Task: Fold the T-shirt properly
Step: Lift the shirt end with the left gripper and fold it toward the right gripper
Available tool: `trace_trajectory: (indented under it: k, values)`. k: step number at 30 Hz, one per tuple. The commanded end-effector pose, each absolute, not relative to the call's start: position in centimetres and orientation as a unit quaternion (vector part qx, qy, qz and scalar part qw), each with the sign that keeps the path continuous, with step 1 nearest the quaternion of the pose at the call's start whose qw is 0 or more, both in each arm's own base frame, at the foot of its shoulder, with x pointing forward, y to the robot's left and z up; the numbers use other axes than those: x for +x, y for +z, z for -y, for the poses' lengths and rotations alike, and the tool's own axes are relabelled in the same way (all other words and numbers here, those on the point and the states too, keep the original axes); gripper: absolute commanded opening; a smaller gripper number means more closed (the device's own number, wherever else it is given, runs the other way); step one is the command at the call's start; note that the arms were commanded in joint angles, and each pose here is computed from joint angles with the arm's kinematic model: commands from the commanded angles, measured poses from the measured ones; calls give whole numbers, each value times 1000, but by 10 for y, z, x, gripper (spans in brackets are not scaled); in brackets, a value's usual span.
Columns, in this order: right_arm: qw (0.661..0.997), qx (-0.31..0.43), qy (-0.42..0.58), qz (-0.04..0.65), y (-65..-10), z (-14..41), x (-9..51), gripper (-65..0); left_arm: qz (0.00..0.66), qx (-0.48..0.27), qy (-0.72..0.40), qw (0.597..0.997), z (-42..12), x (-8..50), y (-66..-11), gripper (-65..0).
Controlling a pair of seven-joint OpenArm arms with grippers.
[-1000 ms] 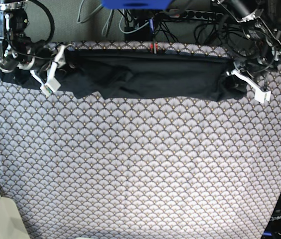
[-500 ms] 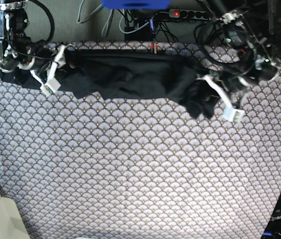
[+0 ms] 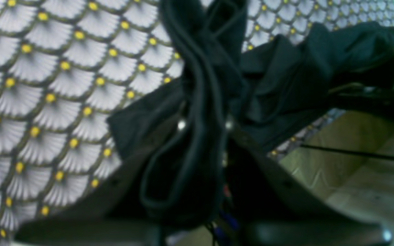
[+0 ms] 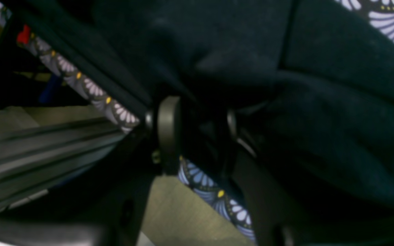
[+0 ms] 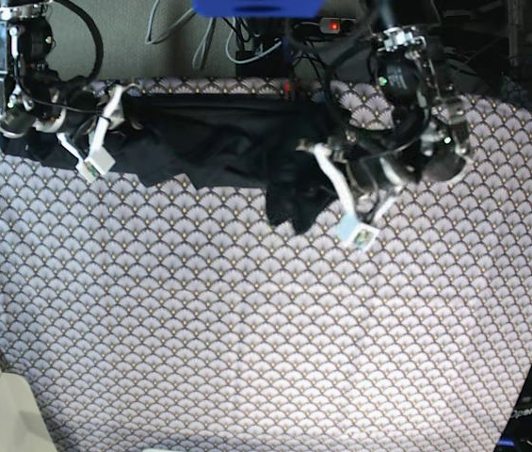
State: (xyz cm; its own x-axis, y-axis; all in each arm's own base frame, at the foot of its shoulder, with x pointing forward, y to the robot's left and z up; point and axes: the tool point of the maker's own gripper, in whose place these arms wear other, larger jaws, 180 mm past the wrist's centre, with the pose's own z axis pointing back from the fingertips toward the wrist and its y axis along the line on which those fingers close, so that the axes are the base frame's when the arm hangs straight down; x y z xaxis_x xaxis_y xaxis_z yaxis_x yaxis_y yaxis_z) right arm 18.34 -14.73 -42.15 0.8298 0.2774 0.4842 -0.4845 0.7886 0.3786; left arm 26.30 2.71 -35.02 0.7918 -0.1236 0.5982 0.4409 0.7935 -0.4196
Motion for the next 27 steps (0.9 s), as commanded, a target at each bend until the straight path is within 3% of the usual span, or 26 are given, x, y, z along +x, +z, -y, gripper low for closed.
trace_trajectory:
  k: [1, 13, 25, 27]
  values:
    - [920, 246, 214, 219, -415, 150, 191, -490, 302, -298, -159, 891, -15, 271, -336, -650]
    - [919, 246, 214, 221, -414, 149, 193, -490, 297, -374, -179, 860, 76, 259, -310, -650]
    - [918, 245, 215, 226, -412, 149, 197, -490, 247, -380, -178, 873, 93, 257, -332, -649]
    - [918, 245, 215, 226, -412, 149, 197, -490, 243, -381, -176, 874, 93, 257, -335, -583]
